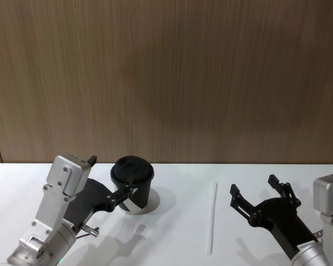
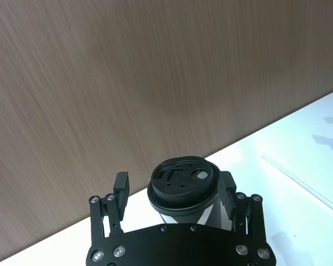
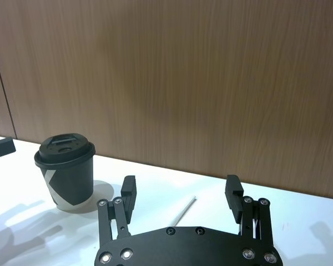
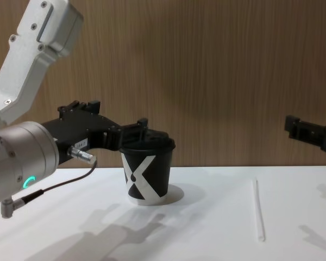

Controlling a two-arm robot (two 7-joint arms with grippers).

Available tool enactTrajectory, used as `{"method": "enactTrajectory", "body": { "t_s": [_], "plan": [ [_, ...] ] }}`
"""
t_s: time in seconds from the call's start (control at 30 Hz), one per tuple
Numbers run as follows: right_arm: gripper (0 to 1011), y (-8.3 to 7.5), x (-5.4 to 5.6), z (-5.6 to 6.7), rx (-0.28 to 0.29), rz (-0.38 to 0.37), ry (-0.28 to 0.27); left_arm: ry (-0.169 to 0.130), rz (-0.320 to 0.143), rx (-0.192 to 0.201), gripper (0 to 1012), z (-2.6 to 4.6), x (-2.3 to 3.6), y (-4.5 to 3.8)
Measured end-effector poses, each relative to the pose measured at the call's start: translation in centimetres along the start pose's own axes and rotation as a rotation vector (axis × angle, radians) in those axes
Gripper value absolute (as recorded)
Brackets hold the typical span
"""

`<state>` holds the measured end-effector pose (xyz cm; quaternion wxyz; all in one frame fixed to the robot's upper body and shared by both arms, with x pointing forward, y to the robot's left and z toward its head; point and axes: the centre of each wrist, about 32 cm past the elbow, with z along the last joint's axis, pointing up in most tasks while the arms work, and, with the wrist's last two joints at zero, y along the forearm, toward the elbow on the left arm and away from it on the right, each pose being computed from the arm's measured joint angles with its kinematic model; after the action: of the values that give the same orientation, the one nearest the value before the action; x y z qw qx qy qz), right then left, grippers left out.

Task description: Pick up the straw with one hand, pass it to the other hand, and insert it into the cup.

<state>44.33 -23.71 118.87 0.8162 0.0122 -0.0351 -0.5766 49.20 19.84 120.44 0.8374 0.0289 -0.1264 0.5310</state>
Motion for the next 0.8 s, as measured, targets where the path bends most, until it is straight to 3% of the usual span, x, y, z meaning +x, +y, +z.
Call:
{"method": "enactTrajectory", "body": {
  "t_s": [0.8],
  "plan": [
    [1001, 0.0, 0.0, 0.0, 0.0, 0.0, 0.0, 0.0, 0.0, 0.0, 1000, 0.0, 0.0, 0.0]
  ]
}}
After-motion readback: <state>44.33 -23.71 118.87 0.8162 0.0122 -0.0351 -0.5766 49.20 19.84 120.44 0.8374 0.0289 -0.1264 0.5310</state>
